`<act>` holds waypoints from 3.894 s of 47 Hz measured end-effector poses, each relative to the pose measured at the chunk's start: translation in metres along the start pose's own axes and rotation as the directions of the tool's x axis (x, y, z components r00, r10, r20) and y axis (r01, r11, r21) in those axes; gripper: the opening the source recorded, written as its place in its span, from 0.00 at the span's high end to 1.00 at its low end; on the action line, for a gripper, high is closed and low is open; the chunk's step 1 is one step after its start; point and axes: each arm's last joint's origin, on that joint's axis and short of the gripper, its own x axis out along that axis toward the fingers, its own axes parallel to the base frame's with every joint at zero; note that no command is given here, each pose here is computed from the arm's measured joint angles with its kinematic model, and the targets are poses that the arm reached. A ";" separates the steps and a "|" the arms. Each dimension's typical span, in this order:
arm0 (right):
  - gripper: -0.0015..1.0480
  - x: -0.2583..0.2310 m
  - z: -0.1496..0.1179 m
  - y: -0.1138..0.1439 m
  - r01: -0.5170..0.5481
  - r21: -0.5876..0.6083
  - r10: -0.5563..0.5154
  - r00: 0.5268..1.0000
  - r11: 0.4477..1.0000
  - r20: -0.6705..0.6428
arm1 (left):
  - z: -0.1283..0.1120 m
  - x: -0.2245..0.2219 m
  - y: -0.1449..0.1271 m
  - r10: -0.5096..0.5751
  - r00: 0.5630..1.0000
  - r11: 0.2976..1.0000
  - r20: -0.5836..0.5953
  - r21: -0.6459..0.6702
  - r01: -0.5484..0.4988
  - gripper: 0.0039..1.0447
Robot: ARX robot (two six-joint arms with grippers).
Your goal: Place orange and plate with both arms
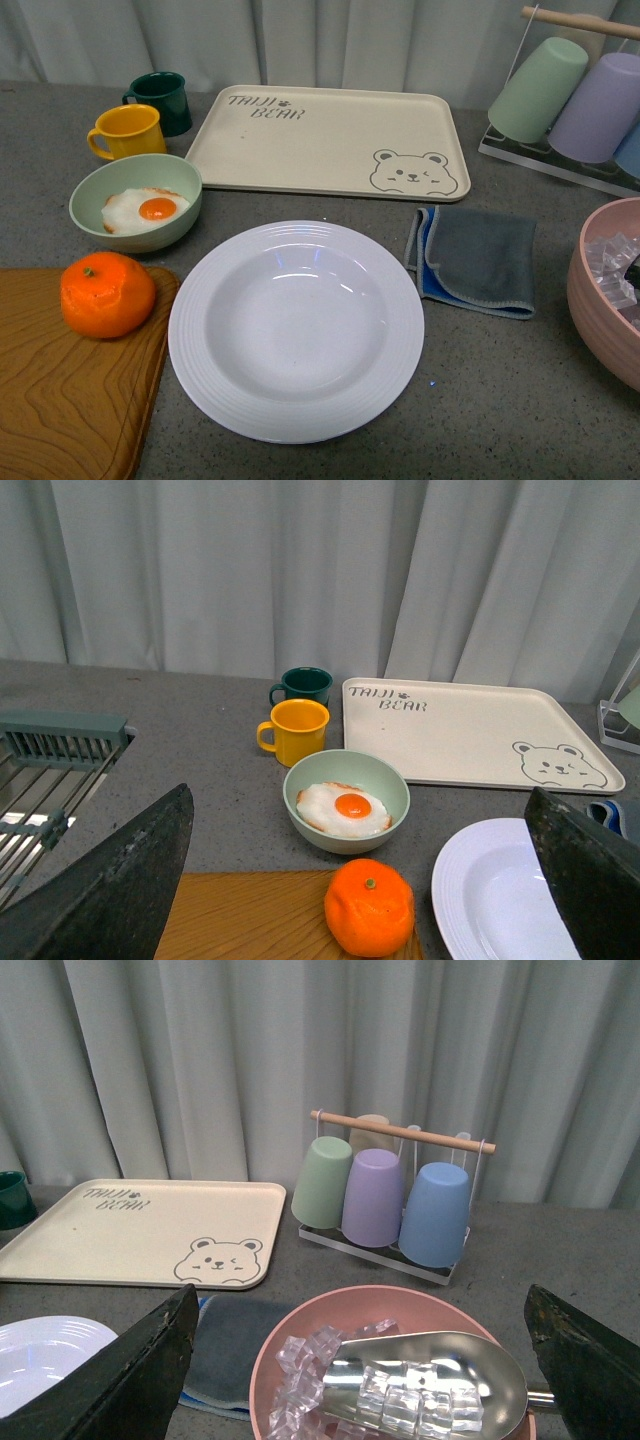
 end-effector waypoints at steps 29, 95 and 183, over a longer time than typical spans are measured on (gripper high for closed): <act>0.09 0.000 0.000 0.000 0.000 0.000 0.000 1.000 1.000 0.000 | 0.000 0.000 0.000 0.000 1.000 1.000 0.000 0.000 0.000 0.06; 0.09 0.000 0.000 0.000 0.000 0.000 0.000 1.000 1.000 0.000 | -0.010 0.017 -0.003 0.074 0.925 0.985 -0.374 -0.116 -0.126 0.06; 0.09 0.000 0.000 0.000 0.000 0.000 0.000 1.000 1.000 0.000 | -0.087 0.196 -0.041 -0.008 0.530 0.994 -0.848 -0.066 -0.092 0.37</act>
